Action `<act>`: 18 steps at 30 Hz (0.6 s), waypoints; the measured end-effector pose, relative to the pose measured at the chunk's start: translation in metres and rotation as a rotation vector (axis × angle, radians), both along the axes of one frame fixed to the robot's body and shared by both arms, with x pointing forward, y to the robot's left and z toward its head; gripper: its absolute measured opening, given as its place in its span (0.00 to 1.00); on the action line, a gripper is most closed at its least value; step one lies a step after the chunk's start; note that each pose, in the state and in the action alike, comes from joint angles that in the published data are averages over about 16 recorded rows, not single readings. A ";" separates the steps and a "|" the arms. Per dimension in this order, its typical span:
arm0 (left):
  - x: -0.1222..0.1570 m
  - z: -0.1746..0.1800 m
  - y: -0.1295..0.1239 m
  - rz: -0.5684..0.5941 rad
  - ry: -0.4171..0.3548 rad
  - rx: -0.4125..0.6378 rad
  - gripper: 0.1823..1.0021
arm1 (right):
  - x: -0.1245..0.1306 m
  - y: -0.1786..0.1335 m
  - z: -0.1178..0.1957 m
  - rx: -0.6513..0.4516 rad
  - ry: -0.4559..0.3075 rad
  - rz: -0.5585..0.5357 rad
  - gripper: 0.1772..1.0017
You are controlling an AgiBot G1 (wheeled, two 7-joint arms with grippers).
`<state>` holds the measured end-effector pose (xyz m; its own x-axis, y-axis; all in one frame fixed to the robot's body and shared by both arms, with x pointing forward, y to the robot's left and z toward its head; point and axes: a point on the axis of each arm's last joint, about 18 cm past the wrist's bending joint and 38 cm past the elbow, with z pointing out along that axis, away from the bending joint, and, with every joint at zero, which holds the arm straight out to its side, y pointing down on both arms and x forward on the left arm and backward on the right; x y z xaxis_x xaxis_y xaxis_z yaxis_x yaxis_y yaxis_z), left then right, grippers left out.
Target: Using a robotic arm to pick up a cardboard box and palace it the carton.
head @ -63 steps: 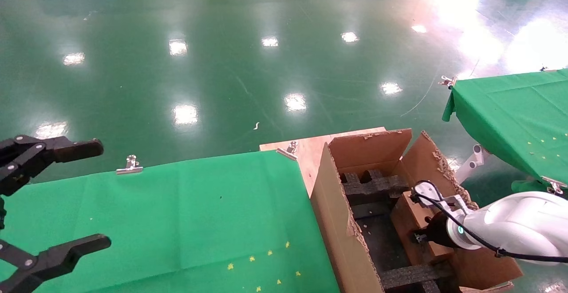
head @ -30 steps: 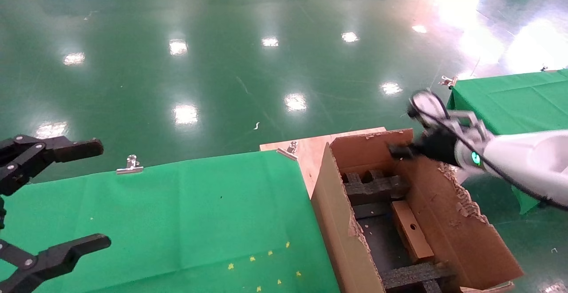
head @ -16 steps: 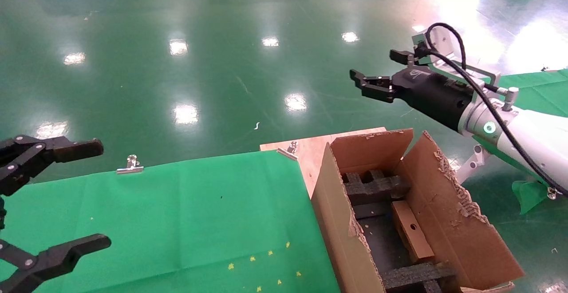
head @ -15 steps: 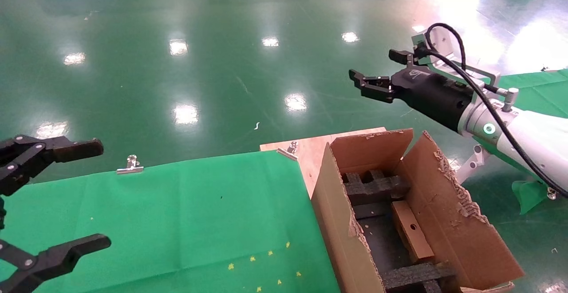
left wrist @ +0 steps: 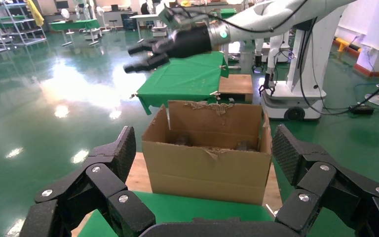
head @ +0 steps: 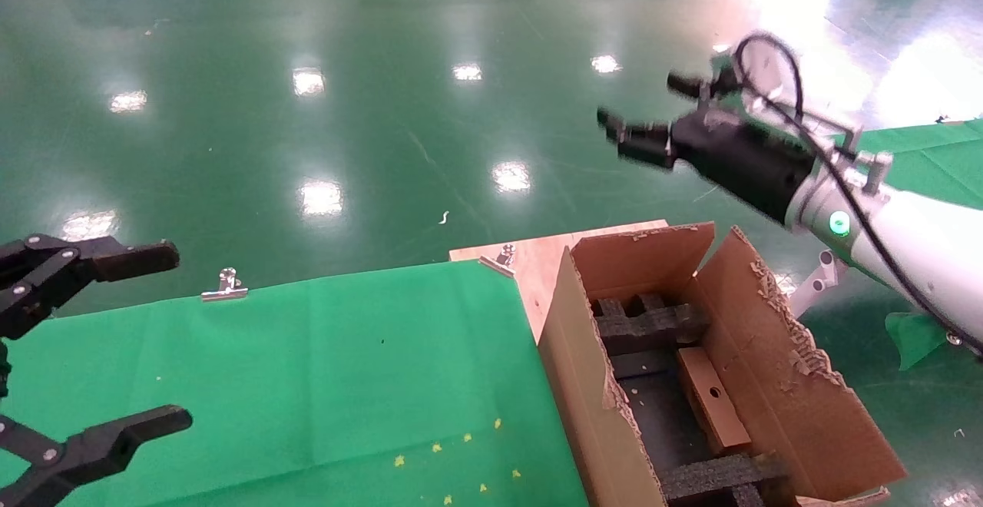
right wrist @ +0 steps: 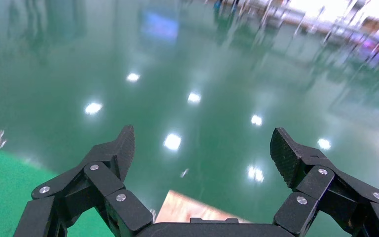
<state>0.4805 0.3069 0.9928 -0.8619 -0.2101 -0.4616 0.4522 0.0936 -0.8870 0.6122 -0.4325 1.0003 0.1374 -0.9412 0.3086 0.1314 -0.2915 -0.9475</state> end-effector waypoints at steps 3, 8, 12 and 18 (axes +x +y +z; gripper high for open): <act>0.000 0.000 0.000 0.000 0.000 0.000 1.00 | 0.004 0.000 -0.003 0.001 0.038 -0.014 1.00; 0.000 0.000 0.000 0.000 0.000 0.000 1.00 | 0.008 0.005 -0.011 0.001 0.115 -0.013 1.00; 0.000 0.000 0.000 0.000 0.000 0.000 1.00 | 0.010 0.013 -0.018 0.000 0.178 0.013 1.00; 0.000 0.000 0.000 0.000 0.000 0.000 1.00 | 0.007 0.029 -0.028 -0.007 0.266 0.093 1.00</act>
